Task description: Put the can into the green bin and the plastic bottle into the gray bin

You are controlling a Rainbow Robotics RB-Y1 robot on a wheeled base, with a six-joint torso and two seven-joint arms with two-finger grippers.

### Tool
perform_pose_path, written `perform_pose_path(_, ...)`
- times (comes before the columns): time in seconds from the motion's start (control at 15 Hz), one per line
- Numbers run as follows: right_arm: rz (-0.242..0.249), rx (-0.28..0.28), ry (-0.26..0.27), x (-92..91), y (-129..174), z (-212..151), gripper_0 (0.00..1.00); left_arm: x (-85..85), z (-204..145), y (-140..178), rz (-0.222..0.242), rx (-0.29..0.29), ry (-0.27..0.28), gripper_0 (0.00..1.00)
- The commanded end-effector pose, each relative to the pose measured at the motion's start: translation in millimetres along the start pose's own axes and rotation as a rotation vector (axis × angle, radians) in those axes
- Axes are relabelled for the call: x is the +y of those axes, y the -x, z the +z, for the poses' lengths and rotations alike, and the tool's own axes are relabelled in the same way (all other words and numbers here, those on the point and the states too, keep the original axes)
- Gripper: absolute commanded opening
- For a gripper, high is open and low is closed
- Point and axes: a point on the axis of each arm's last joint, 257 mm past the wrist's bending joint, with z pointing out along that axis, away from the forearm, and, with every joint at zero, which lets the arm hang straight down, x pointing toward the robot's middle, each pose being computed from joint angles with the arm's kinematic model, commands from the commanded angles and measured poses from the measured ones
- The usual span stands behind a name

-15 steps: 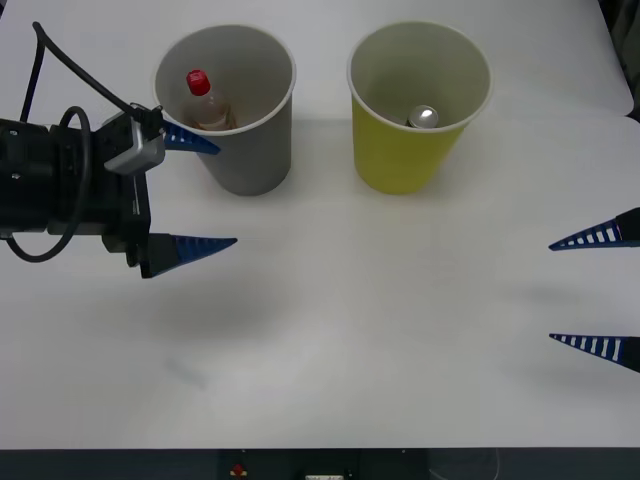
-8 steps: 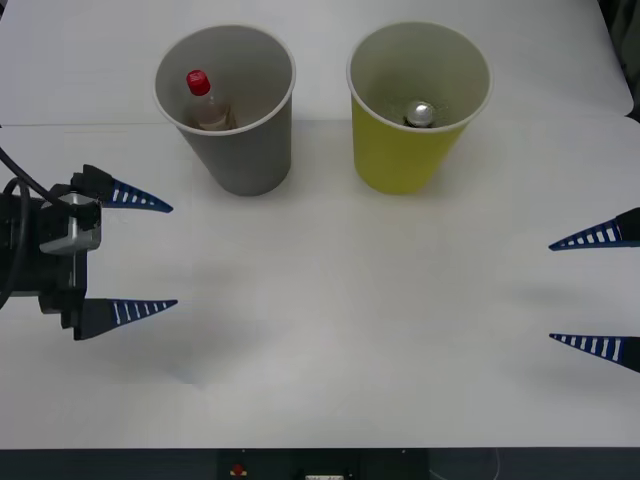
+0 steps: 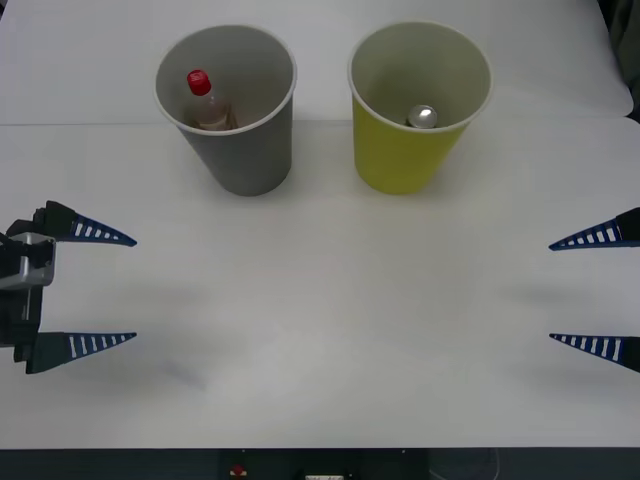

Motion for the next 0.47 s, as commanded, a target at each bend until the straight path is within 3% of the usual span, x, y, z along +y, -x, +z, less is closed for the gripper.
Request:
perform_pose_path(0.07,0.000,0.000,0.000,0.0,0.0,0.0,1.00,0.6,-7.5,-13.0,-0.031,-0.007,-0.014,1.00)
perform_pose_path(0.47,0.000,0.000,0.000,0.0,0.0,0.0,1.00,1.3,-12.8,-18.6,-0.058,-0.020,-0.025,1.00)
